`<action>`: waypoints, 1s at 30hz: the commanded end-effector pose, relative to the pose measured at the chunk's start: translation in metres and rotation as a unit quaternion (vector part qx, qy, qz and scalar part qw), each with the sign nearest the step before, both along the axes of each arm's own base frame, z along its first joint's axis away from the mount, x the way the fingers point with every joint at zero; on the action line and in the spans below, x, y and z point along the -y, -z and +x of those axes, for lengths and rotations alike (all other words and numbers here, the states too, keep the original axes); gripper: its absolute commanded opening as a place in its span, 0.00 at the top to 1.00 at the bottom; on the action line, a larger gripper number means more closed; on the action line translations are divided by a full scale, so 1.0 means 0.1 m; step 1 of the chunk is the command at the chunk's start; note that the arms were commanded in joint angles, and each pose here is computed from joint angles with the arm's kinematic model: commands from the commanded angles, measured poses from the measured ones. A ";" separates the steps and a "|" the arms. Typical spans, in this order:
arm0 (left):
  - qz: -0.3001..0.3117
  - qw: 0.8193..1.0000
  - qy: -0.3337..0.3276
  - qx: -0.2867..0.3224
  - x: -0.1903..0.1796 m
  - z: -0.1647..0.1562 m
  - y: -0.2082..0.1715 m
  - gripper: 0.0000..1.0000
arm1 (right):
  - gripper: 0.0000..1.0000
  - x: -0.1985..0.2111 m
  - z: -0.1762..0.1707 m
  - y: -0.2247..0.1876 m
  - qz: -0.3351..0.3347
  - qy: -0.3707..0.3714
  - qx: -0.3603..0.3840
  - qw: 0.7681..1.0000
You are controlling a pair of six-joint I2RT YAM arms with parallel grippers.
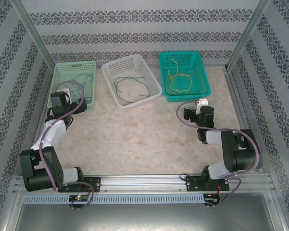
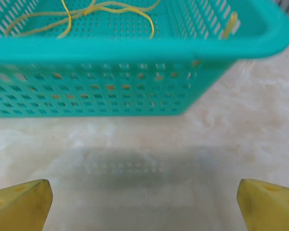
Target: Untangle the cables
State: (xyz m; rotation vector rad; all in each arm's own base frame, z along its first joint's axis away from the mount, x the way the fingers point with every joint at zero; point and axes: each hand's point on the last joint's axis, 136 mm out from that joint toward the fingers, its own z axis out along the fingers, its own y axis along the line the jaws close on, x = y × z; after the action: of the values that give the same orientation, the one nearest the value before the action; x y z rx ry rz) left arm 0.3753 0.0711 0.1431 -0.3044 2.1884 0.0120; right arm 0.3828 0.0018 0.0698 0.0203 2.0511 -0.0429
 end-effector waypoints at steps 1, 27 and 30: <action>0.068 0.994 0.014 0.089 0.05 0.18 -0.32 0.00 | 0.02 0.00 0.16 -0.37 0.018 -0.009 0.082 0.996; 0.097 0.986 0.076 0.115 0.64 0.22 0.51 0.00 | 0.02 -0.01 0.14 -0.35 0.015 -0.010 0.077 0.997; 0.101 0.985 0.060 0.122 0.60 0.21 0.57 0.00 | 0.02 -0.01 0.14 -0.35 0.015 -0.009 0.078 0.997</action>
State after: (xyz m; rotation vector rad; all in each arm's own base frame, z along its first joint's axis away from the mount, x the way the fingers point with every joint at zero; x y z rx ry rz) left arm 0.3875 0.0068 0.0655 -0.0437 2.0620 0.0718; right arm 0.3936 0.0004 0.0928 0.0264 1.9424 -0.0113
